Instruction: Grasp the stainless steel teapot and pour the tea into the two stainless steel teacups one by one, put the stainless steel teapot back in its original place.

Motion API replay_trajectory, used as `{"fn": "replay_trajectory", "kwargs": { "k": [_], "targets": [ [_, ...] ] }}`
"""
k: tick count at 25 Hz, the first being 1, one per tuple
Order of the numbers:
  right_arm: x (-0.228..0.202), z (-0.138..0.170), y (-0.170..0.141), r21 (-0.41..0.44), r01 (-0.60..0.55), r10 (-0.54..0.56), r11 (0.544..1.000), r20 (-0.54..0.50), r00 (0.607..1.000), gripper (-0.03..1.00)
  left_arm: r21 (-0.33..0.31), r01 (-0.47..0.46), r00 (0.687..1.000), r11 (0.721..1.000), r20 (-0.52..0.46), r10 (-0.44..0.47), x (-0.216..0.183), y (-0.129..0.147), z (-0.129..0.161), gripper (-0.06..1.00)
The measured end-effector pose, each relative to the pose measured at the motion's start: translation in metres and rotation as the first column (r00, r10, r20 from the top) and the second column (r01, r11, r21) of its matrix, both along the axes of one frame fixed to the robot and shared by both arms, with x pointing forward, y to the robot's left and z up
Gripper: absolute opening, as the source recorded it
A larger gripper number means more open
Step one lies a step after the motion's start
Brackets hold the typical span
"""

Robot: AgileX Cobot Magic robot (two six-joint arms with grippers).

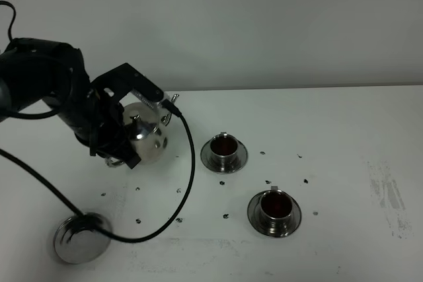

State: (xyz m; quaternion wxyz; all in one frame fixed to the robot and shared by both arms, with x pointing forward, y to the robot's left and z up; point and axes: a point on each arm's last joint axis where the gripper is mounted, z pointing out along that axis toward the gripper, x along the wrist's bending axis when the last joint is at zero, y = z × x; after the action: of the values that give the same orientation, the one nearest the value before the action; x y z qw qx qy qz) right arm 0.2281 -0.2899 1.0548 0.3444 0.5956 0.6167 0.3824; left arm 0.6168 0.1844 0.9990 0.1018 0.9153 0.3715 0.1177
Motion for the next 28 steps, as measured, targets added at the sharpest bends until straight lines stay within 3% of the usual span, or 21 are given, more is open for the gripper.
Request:
{"fn": "replay_trajectory", "kwargs": {
  "k": [8,14,22,28],
  "targets": [
    [0.000,0.000,0.000,0.000,0.000,0.000,1.000,0.000,1.000,0.24,-0.043,-0.031,0.999,0.999,0.010,0.032,-0.062,0.020,-0.002,0.21],
    [0.000,0.000,0.000,-0.001,0.000,0.000,1.000,0.000,1.000,0.24,-0.035,-0.104,0.995,0.994,-0.013,0.104,-0.088,0.049,-0.015,0.21],
    [0.000,0.000,0.000,0.000,0.000,0.000,1.000,0.000,1.000,0.24,-0.043,-0.152,0.986,0.987,-0.071,0.149,-0.099,0.058,-0.029,0.21],
    [0.000,0.000,0.000,-0.001,0.000,0.000,1.000,0.000,1.000,0.24,-0.065,-0.298,0.949,0.952,-0.123,0.289,-0.100,0.069,-0.029,0.21]
  ]
}}
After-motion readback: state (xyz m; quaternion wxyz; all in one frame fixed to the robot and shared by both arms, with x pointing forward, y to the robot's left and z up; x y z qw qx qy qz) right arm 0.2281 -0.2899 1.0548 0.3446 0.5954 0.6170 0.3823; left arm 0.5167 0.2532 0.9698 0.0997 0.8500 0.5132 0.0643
